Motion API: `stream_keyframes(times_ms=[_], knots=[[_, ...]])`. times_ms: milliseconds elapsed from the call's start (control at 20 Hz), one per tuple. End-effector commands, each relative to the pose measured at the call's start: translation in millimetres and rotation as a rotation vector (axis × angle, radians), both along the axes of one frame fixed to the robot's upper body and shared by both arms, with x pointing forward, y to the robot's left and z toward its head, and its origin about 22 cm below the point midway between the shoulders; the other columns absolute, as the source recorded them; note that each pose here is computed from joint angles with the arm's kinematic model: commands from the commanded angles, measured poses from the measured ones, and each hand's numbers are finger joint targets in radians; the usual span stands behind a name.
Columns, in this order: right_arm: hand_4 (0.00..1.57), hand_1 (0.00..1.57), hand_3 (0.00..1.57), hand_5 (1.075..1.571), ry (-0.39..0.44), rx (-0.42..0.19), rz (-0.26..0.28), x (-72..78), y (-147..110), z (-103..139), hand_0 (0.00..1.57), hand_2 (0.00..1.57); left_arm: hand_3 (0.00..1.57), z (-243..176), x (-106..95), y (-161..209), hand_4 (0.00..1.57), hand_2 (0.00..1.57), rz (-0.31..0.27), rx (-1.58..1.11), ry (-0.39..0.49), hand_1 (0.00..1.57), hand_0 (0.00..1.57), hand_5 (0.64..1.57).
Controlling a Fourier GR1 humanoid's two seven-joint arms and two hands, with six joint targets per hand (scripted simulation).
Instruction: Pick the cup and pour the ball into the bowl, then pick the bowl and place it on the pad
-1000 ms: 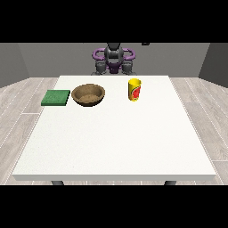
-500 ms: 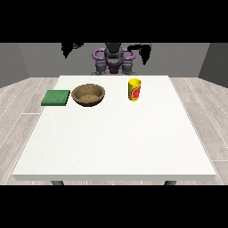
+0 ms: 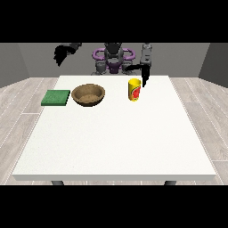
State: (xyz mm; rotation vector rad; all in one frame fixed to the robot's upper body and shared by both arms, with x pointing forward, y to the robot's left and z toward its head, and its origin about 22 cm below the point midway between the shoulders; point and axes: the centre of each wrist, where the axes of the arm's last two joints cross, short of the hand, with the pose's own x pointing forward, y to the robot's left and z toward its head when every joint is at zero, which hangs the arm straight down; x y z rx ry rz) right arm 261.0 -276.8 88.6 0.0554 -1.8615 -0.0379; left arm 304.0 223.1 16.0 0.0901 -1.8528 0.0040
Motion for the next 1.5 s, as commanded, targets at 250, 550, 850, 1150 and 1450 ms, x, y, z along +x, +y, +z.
stream_keyframes(times_ms=[250, 550, 850, 1150, 1450], knots=[[0.67, 0.00, 0.00, 1.562, 0.021, 0.003, -0.015, 5.9, -50.7, -20.2, 0.00, 0.00, 0.00, -44.7, 16.8, 15.5, 0.16, 0.00, 0.005, 0.023, 0.049, 0.00, 0.00, 1.432], [0.67, 0.00, 0.00, 1.563, 0.062, 0.012, -0.025, 17.4, -48.7, -21.0, 0.00, 0.00, 0.00, -76.6, 22.7, -0.3, 0.21, 0.00, -0.026, 0.011, 0.086, 0.00, 0.00, 1.435], [0.66, 0.00, 0.00, 1.569, -0.044, -0.014, 0.077, 9.0, -54.6, 5.7, 0.00, 0.00, 1.38, -94.5, 20.3, 30.3, 1.24, 1.32, 0.103, 0.078, 0.029, 0.92, 0.92, 1.538], [0.64, 0.00, 0.16, 1.568, -0.022, 0.003, 0.059, 8.6, -71.9, 12.1, 0.00, 0.00, 1.57, -96.3, 28.5, 15.5, 1.37, 1.57, 0.206, 0.181, 0.045, 1.28, 1.28, 1.457], [0.64, 0.00, 0.29, 1.567, 0.143, 0.020, -0.004, 5.7, -106.1, -6.3, 0.00, 0.00, 1.57, -81.7, 39.4, -13.7, 1.40, 1.57, 0.178, 0.345, 0.101, 1.27, 1.27, 1.432]])
